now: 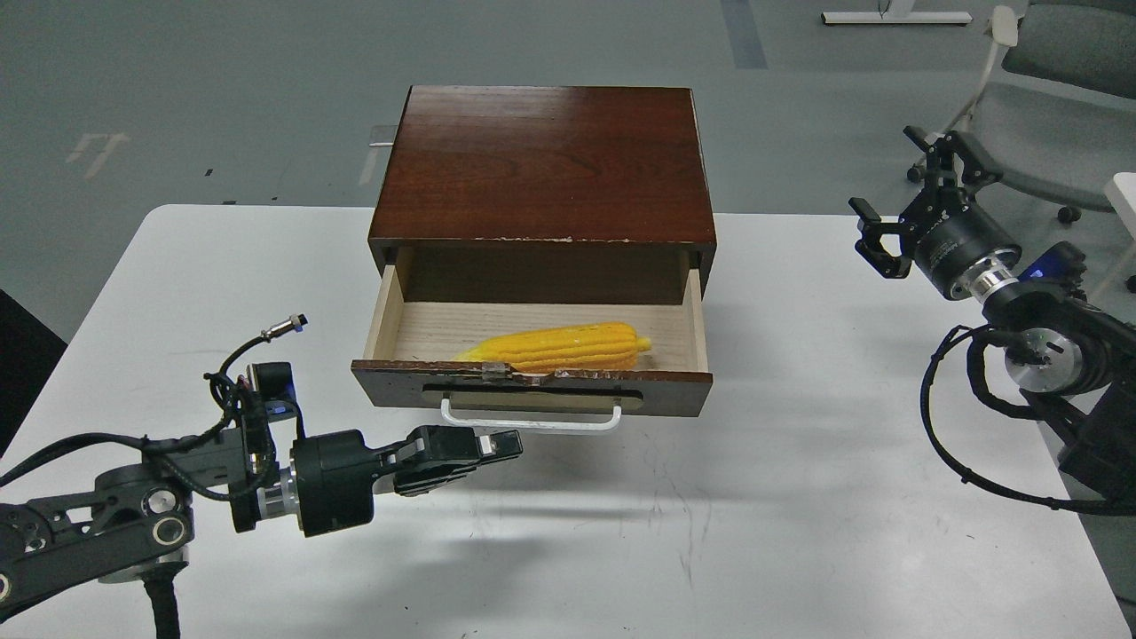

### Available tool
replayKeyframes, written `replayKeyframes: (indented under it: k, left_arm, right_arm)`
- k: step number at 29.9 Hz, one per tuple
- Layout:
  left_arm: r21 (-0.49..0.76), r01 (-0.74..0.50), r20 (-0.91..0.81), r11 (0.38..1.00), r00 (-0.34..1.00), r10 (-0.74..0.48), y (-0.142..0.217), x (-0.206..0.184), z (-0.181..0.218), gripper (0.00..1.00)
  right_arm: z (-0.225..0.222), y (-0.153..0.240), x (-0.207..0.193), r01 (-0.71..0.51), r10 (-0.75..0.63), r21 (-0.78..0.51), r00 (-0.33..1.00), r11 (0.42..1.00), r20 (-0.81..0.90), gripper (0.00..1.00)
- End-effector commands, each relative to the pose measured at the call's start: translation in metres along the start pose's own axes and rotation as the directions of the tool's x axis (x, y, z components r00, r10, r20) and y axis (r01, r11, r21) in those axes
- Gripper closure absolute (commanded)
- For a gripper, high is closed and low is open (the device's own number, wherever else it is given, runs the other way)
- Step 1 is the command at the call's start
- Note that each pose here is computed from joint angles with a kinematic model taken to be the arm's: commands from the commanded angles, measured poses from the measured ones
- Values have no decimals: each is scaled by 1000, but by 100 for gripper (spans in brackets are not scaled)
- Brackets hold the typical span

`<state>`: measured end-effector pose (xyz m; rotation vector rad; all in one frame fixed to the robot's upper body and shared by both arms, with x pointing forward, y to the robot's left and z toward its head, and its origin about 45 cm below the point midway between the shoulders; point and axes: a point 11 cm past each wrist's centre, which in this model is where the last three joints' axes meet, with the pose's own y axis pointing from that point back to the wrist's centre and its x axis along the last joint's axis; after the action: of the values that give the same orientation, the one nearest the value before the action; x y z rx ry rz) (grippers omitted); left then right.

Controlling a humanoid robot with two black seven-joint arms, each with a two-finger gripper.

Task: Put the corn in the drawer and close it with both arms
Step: 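Push the drawer front toward the cabinet with the left gripper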

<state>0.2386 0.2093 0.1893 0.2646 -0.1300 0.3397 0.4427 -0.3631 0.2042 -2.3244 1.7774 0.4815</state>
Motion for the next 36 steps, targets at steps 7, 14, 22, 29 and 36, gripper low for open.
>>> replayKeyframes:
  k: [7,14,22,29,36]
  left_arm:
    - [16,-16,5,1000,1000,16,1,6,-6,89]
    - [9,-26,20,1000,999,26,-10,16,-7,89]
    - [15,-51,43,999,998,50,-12,31,-8,88]
    - [10,-72,47,997,996,71,-19,38,-10,87]
    - [-1,-92,46,996,995,92,-28,45,-12,86]
  right_arm:
    - [0,0,1,-3,3,0,1000,1000,0,1]
    - [1,1,1,-2,2,-1,1000,1000,1,1]
    - [1,1,1,-3,3,-3,1000,1000,2,1]
    - [3,2,2,-6,6,-6,1000,1000,1,1]
    - [4,2,1,-4,4,-7,1000,1000,3,1]
